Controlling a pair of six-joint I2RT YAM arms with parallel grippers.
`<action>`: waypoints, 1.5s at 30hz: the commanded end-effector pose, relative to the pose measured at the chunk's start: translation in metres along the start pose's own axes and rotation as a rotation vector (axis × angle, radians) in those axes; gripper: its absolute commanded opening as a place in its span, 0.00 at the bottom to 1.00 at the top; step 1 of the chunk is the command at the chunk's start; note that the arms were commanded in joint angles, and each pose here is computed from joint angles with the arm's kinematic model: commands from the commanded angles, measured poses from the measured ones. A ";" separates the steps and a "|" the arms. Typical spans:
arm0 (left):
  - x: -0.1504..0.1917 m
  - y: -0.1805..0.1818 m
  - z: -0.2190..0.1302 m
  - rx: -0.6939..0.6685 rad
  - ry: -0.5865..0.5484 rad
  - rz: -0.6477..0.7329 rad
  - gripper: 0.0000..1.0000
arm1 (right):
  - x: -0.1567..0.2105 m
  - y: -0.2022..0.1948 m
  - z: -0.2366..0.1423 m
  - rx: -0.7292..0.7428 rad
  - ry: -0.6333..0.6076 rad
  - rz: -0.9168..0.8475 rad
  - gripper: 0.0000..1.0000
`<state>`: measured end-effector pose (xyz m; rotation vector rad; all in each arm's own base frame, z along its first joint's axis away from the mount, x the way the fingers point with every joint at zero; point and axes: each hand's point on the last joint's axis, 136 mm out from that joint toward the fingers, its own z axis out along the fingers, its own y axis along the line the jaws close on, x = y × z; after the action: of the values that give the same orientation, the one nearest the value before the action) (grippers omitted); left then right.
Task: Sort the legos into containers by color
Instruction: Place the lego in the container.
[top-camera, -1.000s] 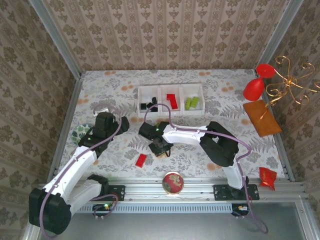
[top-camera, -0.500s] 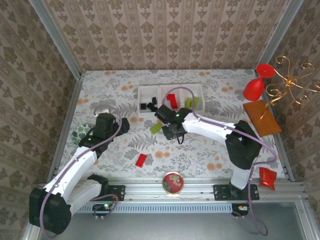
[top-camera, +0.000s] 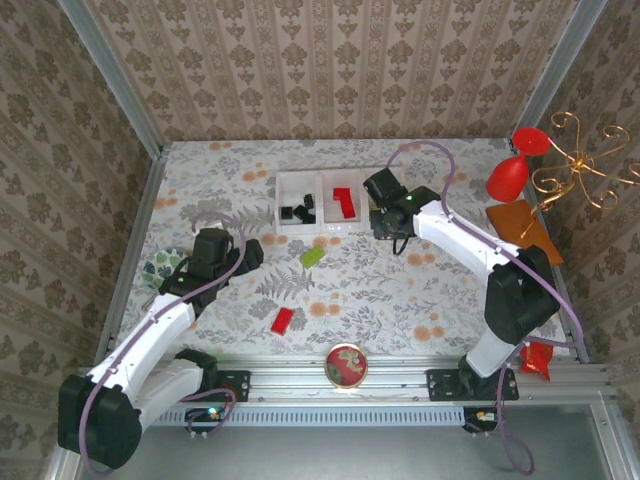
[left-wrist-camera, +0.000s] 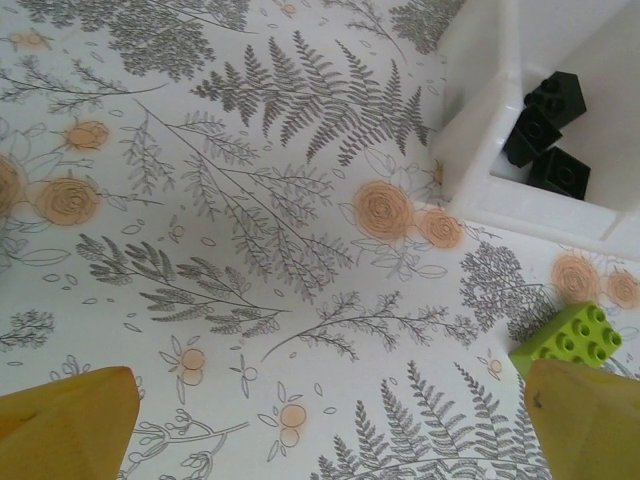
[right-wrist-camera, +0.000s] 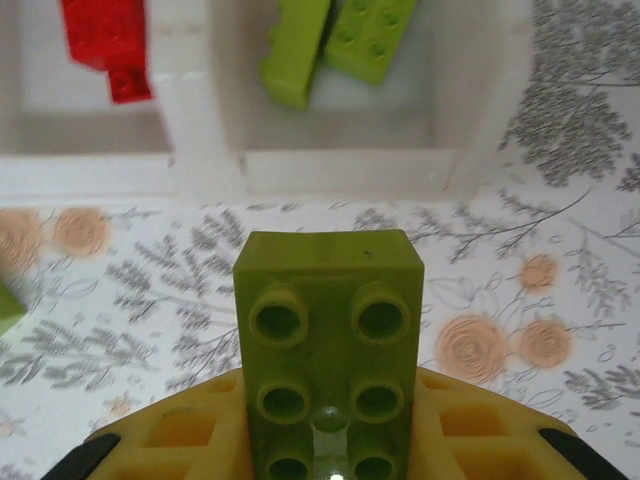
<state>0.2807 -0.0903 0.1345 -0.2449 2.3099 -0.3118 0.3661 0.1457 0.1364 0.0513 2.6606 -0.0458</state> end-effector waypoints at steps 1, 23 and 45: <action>0.007 -0.009 -0.001 0.032 0.014 0.010 1.00 | -0.024 -0.012 -0.005 0.011 -0.059 0.018 0.32; 0.070 -0.031 -0.018 0.041 0.187 0.194 1.00 | -0.080 -0.026 0.072 0.093 0.003 -0.007 0.34; 0.108 -0.035 -0.027 0.112 0.322 0.320 1.00 | -0.088 -0.038 0.044 0.133 -0.050 0.013 0.61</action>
<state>0.2046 -0.1527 0.0988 0.1788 2.5371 -0.3580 0.4727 0.1139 0.1048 0.0769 2.6555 -0.2111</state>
